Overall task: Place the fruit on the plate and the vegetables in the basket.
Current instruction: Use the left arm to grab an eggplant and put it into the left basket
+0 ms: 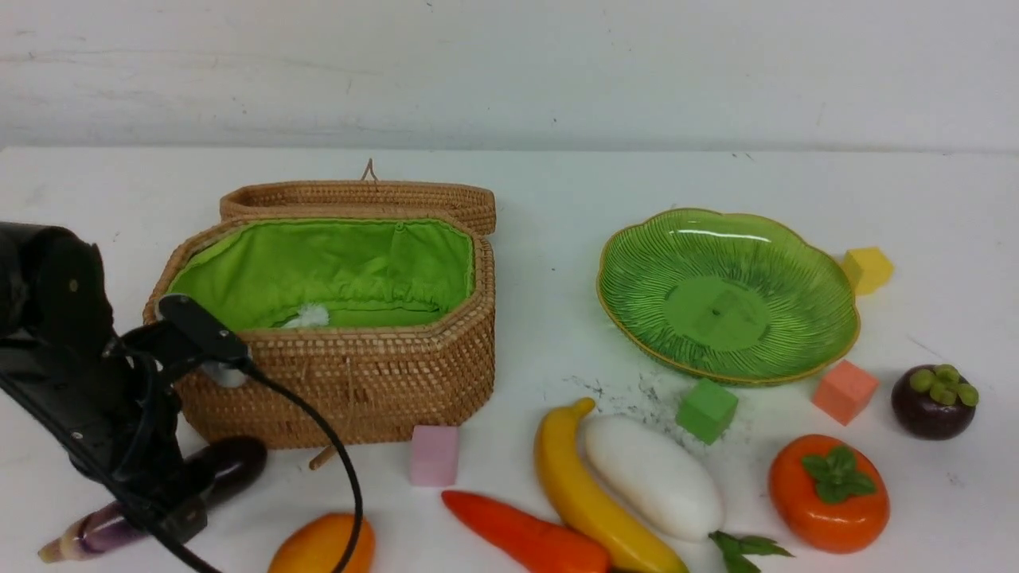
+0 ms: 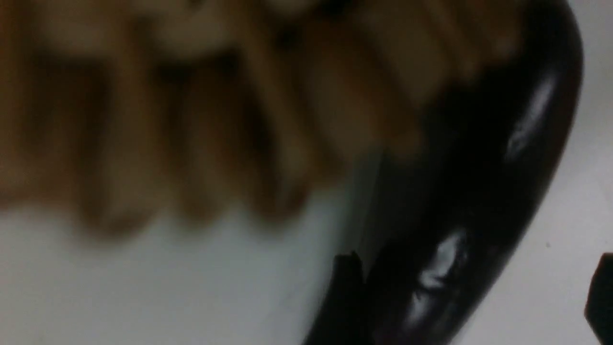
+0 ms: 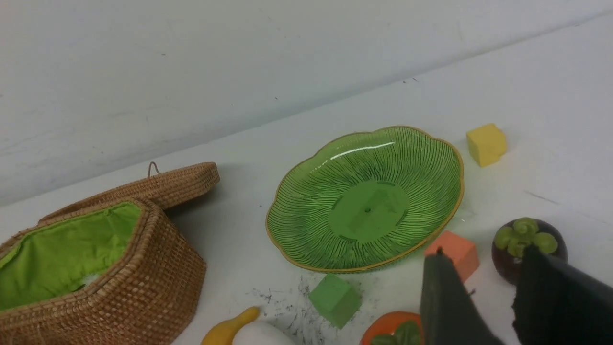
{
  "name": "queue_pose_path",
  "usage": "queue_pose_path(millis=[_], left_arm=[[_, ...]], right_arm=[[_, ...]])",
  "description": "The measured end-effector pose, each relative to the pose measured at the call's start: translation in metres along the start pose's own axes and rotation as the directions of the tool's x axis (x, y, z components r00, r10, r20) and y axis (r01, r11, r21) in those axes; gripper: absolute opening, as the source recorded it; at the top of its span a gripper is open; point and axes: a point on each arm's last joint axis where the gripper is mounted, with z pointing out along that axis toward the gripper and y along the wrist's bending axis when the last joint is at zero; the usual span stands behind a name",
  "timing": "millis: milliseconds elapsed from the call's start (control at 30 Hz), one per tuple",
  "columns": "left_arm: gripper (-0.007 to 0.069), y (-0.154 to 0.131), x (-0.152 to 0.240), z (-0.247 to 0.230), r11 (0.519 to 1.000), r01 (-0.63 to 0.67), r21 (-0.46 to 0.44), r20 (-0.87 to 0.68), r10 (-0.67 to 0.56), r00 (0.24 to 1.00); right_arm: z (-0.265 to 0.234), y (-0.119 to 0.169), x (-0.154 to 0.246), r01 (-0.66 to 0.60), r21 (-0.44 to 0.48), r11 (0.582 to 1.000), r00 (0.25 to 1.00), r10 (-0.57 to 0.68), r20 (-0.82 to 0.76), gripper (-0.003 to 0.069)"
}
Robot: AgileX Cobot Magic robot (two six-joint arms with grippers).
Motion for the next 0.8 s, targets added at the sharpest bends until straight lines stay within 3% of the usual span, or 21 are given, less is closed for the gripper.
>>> queue_pose_path(millis=[200, 333, 700, 800], left_arm=[[0.0517, 0.006, -0.013, 0.014, 1.000, 0.021, -0.007, 0.056, -0.021, 0.998], [0.0416, 0.006, -0.015, 0.015, 1.000, 0.031, -0.004, 0.070, -0.031, 0.997], [0.0402, 0.003, -0.009, 0.002, 1.000, 0.020, -0.001, 0.052, -0.020, 0.998], [0.0402, -0.005, 0.003, -0.025, 1.000, 0.012, -0.002, 0.043, -0.012, 0.999]], right_arm=[[0.000, 0.000, 0.001, 0.000, 0.005, 1.000, 1.000, 0.000, -0.011, 0.0244], [0.000, 0.000, 0.001, -0.006, 0.003, 1.000, 1.000, 0.006, -0.013, 0.0244], [0.000, 0.000, 0.001, -0.006, 0.003, 1.000, 1.000, 0.006, -0.014, 0.0244], [0.000, 0.000, 0.001, -0.005, 0.004, 1.000, 1.000, 0.005, -0.014, 0.0244]])
